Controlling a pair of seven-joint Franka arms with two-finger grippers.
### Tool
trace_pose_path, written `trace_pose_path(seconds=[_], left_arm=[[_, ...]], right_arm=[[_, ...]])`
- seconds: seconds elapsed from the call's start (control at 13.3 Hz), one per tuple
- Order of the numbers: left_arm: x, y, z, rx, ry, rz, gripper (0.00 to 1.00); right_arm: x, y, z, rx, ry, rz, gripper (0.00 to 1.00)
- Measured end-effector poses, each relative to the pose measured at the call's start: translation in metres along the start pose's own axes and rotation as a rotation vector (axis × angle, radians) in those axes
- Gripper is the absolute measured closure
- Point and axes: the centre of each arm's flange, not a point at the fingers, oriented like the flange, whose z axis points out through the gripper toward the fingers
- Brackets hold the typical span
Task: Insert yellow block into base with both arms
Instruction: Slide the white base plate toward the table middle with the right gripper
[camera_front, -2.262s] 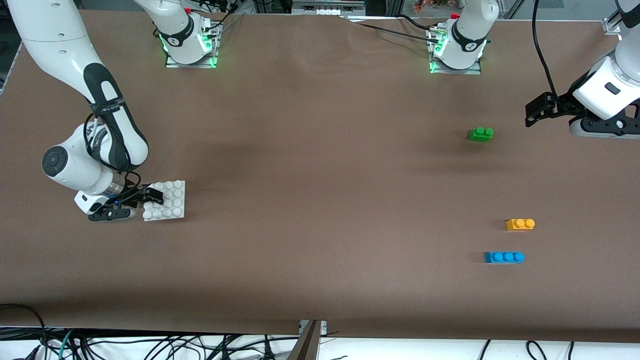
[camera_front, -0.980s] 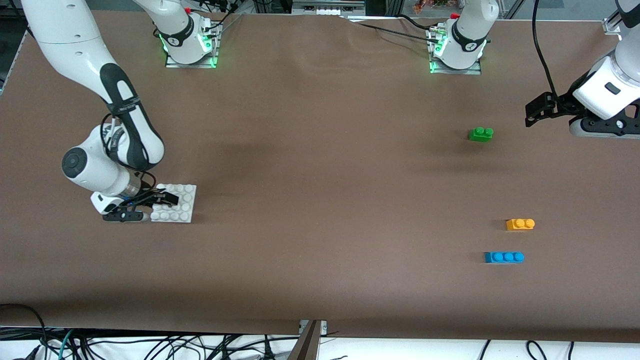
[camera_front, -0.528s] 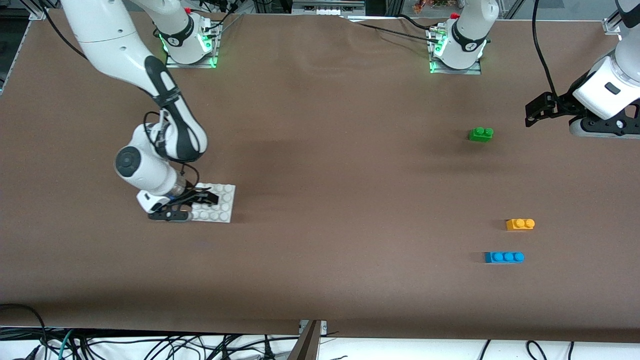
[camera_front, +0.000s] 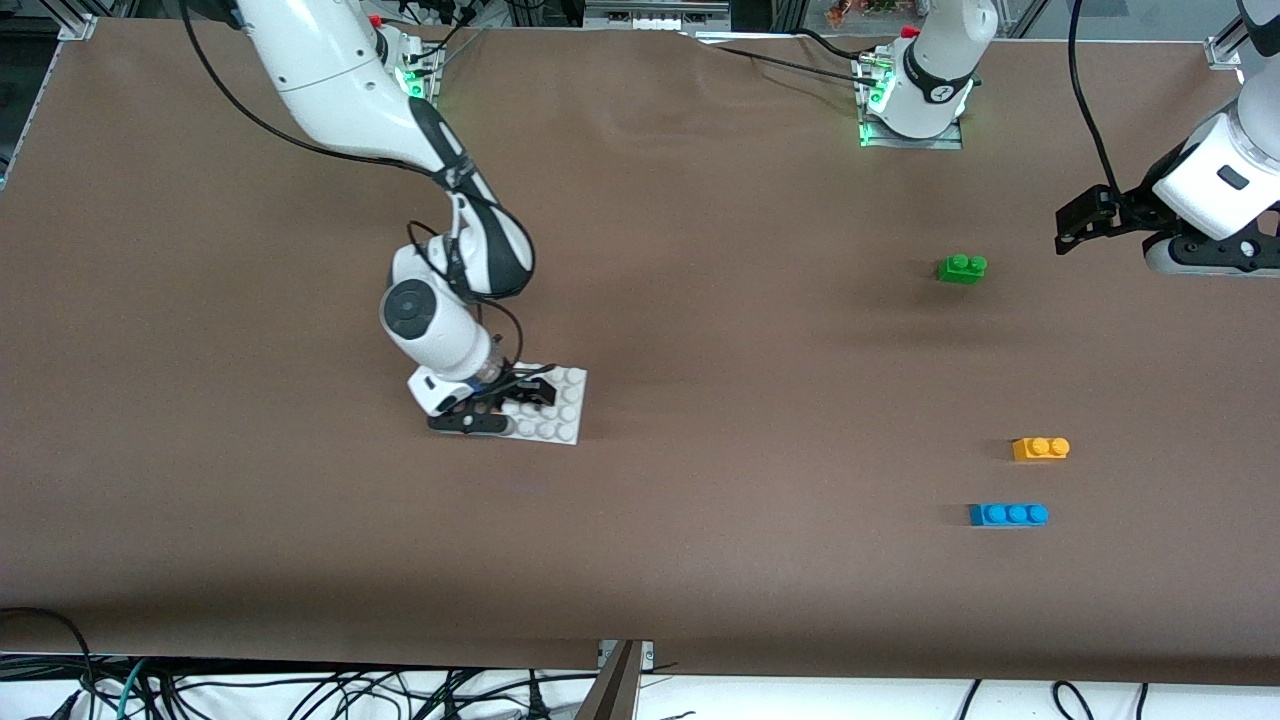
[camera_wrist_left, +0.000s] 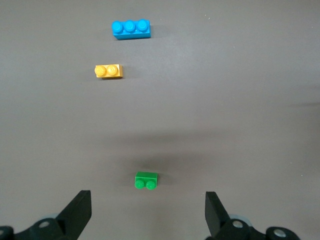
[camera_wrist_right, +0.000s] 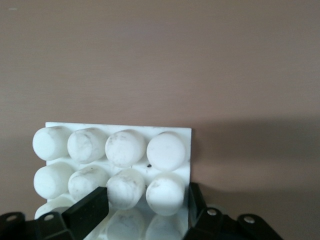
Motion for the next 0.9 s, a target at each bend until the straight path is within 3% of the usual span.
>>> trace_pose_path(seconds=[0.3,0.9], left_arm=[[0.0,0.0,0.0,0.0,0.0,0.001,0.0],[0.0,0.001,0.0,0.0,0.0,0.002,0.0]], right_arm=[[-0.018,-0.076,0.015,0.046,0.024,0.002,0.29],[-0.074,-0.187,0.037,0.132,0.074,-0.14,0.29]])
